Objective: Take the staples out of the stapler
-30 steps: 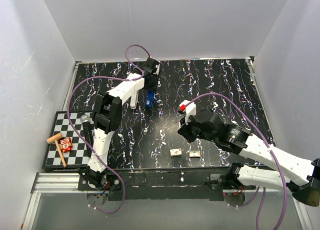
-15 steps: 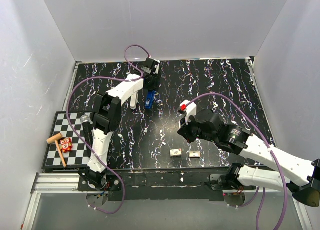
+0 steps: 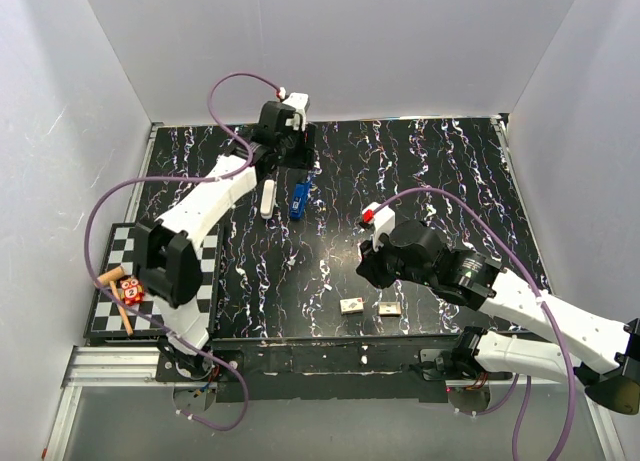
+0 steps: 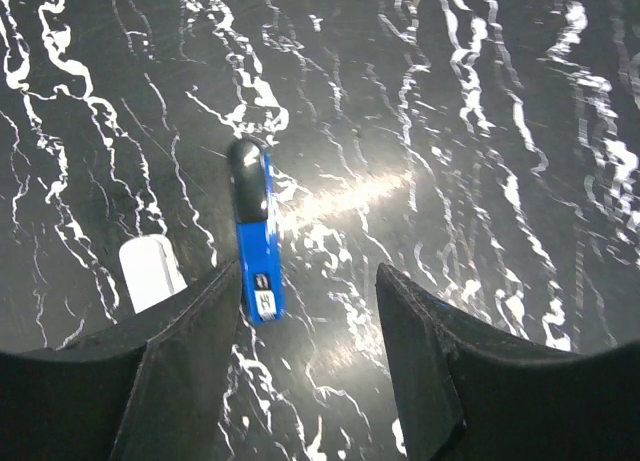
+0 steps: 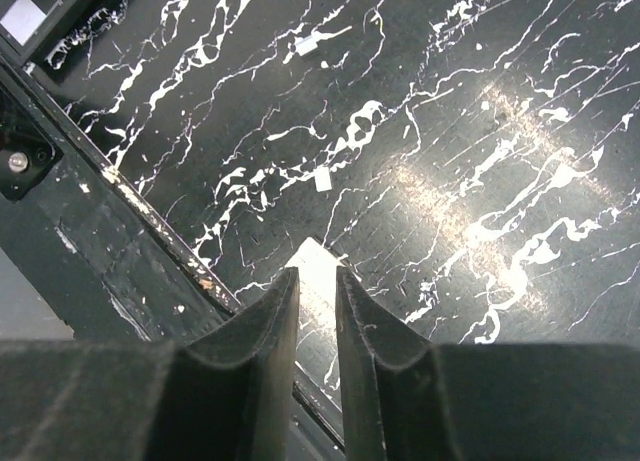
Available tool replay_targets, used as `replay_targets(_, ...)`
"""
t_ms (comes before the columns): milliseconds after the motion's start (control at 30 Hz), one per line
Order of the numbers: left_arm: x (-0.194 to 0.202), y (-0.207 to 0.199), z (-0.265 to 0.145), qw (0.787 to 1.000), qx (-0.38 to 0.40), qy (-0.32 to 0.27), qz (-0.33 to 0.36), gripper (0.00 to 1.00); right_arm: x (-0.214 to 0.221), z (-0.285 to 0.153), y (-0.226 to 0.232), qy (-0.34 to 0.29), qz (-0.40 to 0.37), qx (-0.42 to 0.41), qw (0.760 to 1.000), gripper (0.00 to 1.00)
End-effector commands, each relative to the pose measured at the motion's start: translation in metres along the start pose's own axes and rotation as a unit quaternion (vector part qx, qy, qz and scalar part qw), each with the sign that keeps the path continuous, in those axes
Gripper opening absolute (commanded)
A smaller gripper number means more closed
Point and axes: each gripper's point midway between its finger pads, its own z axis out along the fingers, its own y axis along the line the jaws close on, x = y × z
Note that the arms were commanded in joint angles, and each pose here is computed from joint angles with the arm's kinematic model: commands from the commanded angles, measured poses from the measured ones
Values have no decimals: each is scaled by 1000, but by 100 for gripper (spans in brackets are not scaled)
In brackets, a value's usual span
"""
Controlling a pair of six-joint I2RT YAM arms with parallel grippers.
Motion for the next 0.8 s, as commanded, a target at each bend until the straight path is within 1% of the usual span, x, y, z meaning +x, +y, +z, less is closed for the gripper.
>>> replay_targets(0, 0, -27, -46, 998, 51, -21, 5, 56, -2, -1, -2, 11, 17, 11, 1000, 31)
replay_targets(67, 6, -31, -62, 998, 57, -25, 5, 56, 3, 2, -3, 26, 18, 17, 999, 32)
replay_targets(100, 10, -39, -70, 997, 80, -22, 4, 56, 6, 4, -5, 32, 19, 21, 999, 33)
replay_targets(300, 32, -50, -118, 991, 134, -26, 9, 56, 21, 11, -13, 63, 20, 45, 997, 38)
replay_targets(367, 41, -49, -130, 989, 143, -23, 14, 56, 28, 13, -18, 80, 16, 58, 995, 44)
replay_targets(467, 54, -47, -149, 987, 153, -28, 23, 57, 37, 14, -27, 105, 13, 84, 991, 49)
replay_targets(633, 67, -48, -173, 983, 175, -45, 39, 58, 57, 10, -41, 143, 35, 131, 980, 49)
replay_targets(767, 80, -46, -176, 981, 181, -46, 51, 59, 79, 4, -47, 180, 63, 158, 969, 49)
